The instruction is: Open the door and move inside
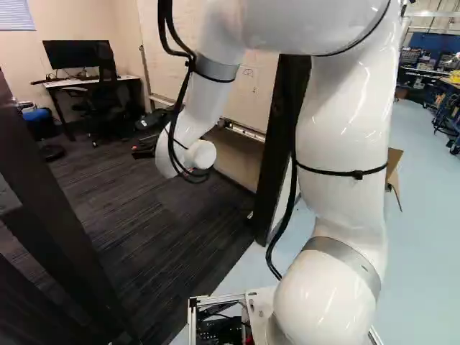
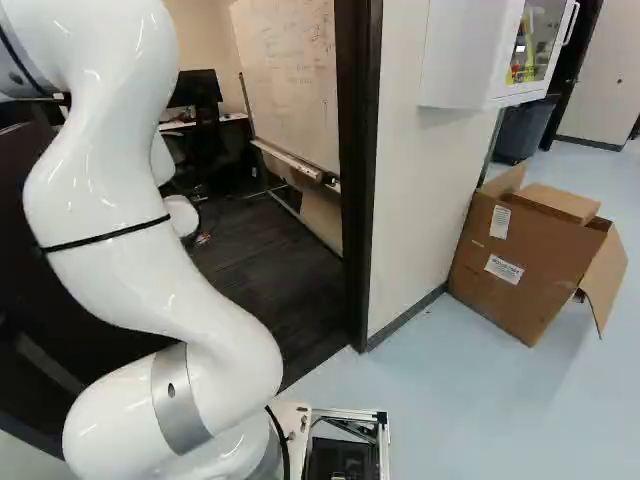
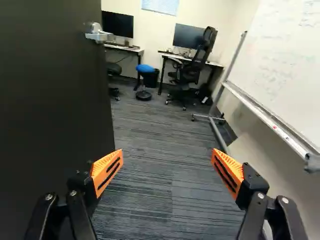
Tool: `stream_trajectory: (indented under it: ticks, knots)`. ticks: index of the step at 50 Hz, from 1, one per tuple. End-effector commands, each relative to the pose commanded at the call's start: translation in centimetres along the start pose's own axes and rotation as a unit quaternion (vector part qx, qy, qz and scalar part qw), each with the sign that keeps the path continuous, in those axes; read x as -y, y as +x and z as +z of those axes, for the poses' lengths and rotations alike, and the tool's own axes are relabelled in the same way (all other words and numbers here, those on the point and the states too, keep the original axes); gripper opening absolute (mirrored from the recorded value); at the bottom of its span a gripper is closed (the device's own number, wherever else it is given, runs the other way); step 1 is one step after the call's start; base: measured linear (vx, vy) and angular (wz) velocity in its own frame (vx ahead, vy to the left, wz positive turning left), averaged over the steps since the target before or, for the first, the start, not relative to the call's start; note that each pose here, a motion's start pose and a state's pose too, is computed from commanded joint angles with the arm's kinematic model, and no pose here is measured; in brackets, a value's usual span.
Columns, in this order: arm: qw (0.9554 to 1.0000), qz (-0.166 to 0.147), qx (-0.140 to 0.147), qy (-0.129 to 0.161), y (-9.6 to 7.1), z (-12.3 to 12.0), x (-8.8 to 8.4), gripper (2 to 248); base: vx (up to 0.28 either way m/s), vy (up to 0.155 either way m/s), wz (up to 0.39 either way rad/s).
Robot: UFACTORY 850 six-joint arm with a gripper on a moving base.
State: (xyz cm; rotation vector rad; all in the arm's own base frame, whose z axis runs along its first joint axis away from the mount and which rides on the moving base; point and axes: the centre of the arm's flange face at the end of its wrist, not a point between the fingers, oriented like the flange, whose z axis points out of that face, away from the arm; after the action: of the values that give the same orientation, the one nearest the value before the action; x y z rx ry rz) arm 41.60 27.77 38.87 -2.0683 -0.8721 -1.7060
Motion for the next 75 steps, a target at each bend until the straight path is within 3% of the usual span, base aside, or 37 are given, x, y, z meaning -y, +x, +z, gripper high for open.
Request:
stream_trajectory:
  ticks: [16,33,54,75]
  knots:
    - [0.9964,0.036,0.020,-0.074,-1.7,-6.2,-5.5,247,0.000,0.000,0.000]
    - [0.9841,0.076,0.039,-0.156,-4.3,-13.5,-9.6,247,0.000,0.000,0.000]
    - [0.9645,0.115,0.054,-0.231,-7.2,-20.5,-11.5,247,0.000,0.000,0.000]
    - [0.9473,0.141,0.062,-0.281,-9.4,-24.9,-11.8,247,0.000,0.000,0.000]
